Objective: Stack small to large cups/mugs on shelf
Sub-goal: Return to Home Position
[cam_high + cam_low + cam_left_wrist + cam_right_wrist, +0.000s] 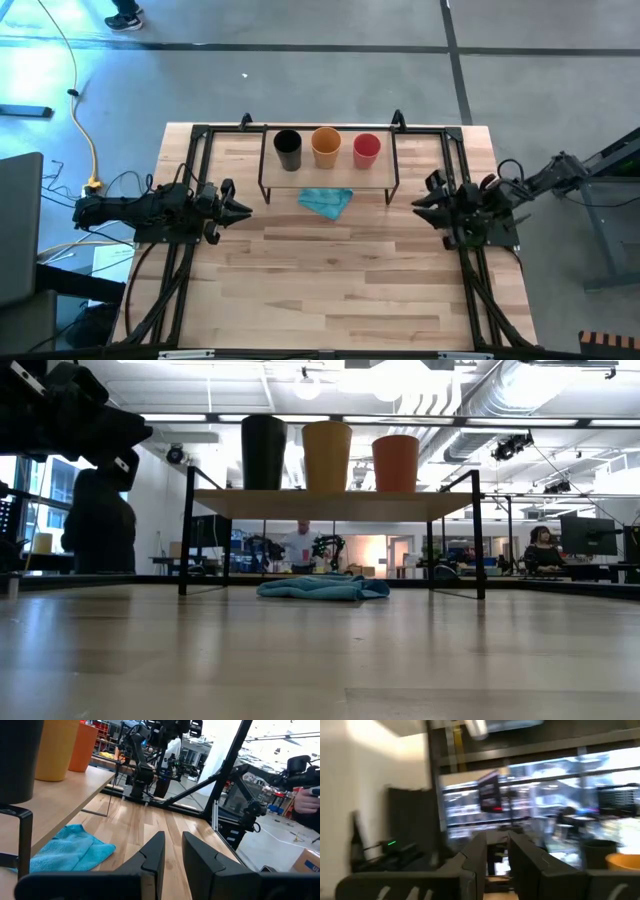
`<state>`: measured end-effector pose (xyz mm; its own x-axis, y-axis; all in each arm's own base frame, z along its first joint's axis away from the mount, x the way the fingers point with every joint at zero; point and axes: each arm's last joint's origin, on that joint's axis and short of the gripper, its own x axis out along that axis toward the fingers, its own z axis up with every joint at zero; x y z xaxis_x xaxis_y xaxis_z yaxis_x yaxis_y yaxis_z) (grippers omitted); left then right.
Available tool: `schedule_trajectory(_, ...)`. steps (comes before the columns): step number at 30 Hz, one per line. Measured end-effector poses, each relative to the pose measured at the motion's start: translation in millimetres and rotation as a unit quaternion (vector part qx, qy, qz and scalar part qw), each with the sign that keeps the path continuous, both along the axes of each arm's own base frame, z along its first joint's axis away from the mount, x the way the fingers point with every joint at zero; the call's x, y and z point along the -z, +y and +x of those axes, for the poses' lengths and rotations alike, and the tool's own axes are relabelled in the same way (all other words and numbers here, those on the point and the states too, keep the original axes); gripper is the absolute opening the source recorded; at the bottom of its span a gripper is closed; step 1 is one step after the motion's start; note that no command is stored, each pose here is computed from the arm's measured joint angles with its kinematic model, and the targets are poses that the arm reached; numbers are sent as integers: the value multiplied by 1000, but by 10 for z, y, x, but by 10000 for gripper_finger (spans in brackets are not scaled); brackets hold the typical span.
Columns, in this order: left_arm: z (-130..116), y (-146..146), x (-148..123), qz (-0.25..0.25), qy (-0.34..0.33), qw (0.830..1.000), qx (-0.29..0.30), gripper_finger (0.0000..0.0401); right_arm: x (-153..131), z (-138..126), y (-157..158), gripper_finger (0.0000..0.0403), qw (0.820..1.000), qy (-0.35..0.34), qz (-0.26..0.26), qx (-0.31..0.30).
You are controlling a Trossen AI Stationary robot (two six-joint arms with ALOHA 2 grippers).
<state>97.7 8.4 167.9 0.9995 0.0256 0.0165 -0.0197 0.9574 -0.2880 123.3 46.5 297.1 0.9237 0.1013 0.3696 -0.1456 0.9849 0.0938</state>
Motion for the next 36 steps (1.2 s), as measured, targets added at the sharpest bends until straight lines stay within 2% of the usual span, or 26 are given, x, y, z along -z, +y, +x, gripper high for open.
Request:
schedule_trajectory(4,0,0,0,0,0,1000,0,56,-26,-46,-40,69,998,-21,-36,-53)
schedule_trajectory(9,0,0,0,0,0,1000,0,56,-39,-141,-162,69,995,-32,-76,-56)
schedule_trajectory(21,0,0,0,0,0,1000,0,56,41,-352,-335,69,996,11,-61,-59)
schedule_trajectory(28,0,0,0,0,0,1000,0,56,214,-302,-386,69,994,98,-54,7)
schedule_trajectory(36,0,0,0,0,0,1000,0,56,292,-289,-443,69,988,139,-58,35)
